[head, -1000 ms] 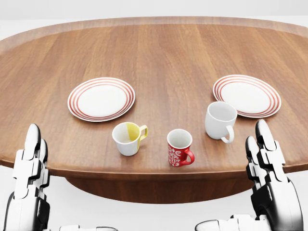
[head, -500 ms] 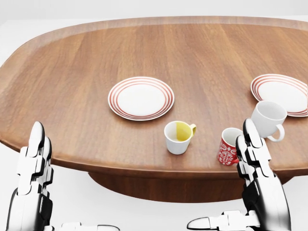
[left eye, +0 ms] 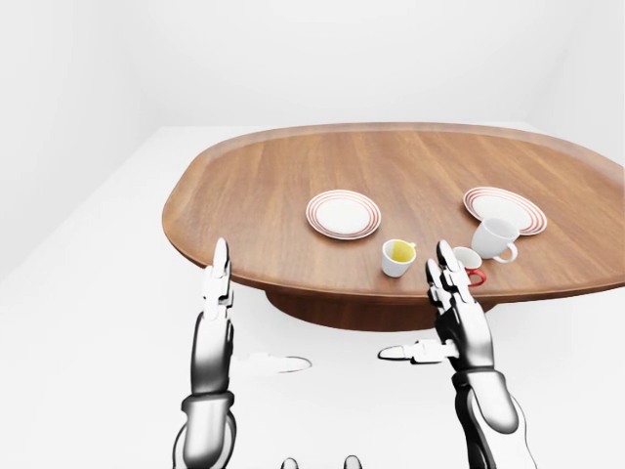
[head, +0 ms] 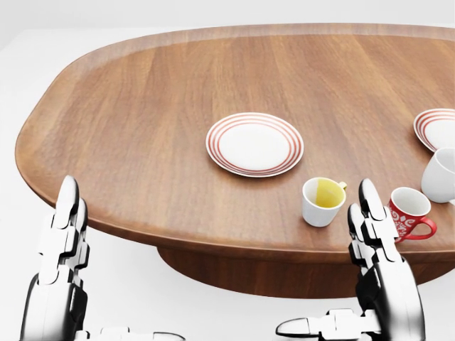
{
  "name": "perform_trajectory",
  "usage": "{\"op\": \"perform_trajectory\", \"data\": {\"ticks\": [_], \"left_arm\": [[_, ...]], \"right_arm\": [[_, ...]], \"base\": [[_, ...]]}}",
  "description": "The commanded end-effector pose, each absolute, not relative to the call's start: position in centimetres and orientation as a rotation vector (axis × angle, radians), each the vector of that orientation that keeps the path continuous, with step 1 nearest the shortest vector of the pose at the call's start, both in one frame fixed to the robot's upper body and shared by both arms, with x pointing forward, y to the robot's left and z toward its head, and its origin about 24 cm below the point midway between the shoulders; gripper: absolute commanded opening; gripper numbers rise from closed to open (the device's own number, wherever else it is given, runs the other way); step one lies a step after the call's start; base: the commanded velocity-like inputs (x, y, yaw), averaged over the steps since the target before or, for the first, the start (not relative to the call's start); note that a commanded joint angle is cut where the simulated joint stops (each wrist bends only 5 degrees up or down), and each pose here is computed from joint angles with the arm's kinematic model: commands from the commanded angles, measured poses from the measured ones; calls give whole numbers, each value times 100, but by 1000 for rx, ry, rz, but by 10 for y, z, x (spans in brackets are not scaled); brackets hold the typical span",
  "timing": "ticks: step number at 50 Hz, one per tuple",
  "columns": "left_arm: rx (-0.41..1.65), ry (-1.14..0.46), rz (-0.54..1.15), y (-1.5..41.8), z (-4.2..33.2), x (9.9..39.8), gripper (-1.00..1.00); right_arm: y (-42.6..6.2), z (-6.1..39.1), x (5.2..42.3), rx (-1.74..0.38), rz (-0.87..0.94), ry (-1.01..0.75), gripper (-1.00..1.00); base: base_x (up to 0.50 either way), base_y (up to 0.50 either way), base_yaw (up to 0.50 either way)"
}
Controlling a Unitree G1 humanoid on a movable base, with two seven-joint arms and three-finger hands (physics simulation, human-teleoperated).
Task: Put the red mug on the left plate.
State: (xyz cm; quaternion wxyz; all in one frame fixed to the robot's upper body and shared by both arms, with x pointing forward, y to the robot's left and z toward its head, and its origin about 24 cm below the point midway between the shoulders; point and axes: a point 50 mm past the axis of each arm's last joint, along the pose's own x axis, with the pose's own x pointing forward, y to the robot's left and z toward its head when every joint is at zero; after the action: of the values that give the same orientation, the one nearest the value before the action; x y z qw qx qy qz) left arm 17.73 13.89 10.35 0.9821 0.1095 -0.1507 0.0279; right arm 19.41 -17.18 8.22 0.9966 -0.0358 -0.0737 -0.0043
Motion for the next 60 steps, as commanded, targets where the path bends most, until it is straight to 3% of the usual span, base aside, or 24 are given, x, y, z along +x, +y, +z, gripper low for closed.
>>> {"op": "perform_trajectory", "data": {"ticks": [1, 7, 29, 60], "left_arm": [[224, -304, 50, 136, 103, 178, 100], [226, -310, 49, 135, 104, 176, 100], [224, -312, 39, 133, 103, 181, 100], [224, -297, 35, 133, 99, 183, 100]], "right_arm": [[-180, 74, 198, -62, -83, -113, 100], [-177, 76, 196, 17, 32, -84, 100], [-177, 72, 196, -77, -7, -86, 100], [-176, 75, 193, 45, 70, -106, 100]], "base": [[0, 0, 0], [0, 0, 0], [48, 0, 0], [50, 5, 0]]}}
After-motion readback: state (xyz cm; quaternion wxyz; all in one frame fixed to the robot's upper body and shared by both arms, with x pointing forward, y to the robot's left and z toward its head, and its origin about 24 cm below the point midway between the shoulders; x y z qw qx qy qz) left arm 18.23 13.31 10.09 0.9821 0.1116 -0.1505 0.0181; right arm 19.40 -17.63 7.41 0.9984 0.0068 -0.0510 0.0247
